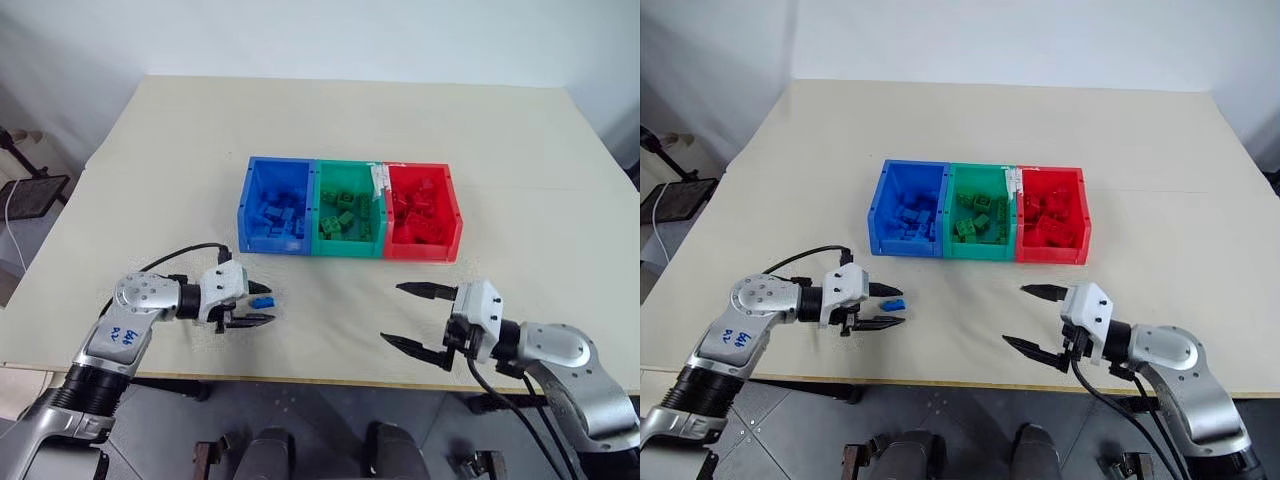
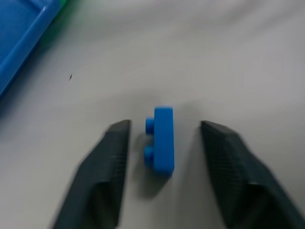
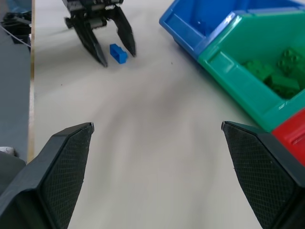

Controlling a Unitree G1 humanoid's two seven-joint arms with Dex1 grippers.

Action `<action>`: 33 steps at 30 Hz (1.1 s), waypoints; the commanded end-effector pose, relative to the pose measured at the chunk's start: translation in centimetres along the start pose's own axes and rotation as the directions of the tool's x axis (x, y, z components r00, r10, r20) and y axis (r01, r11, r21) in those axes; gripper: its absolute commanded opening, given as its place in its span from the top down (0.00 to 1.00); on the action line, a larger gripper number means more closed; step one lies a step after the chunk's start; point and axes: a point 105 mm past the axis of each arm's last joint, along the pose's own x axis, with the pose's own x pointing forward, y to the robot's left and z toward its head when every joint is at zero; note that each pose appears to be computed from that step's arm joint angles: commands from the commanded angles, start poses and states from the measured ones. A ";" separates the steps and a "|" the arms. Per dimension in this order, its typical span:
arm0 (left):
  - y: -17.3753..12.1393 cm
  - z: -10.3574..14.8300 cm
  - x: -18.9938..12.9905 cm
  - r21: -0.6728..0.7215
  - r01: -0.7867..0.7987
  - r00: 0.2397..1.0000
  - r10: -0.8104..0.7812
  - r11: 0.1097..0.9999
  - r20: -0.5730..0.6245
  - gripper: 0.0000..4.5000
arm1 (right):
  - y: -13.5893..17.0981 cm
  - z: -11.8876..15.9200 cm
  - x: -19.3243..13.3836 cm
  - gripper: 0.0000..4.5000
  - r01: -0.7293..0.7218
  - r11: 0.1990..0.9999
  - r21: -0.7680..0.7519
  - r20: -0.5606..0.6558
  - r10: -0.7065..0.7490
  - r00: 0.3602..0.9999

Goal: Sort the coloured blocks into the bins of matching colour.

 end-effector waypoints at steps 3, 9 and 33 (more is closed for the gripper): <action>0.7 0.4 -0.6 0.035 -0.003 0.999 0.005 0.999 -0.048 0.90 | -0.2 1.2 -0.8 0.00 0.044 0.998 -0.040 0.033 -0.042 0.999; 2.6 4.5 -0.6 -0.055 -0.081 0.986 0.088 0.995 0.145 0.93 | -1.1 2.1 -2.2 0.00 0.160 0.986 -0.037 0.071 -0.157 0.985; 10.1 7.6 -4.6 -0.170 -0.427 0.833 0.460 0.888 0.307 0.09 | -4.0 4.9 -2.2 0.00 0.276 0.956 -0.099 0.193 -0.253 0.948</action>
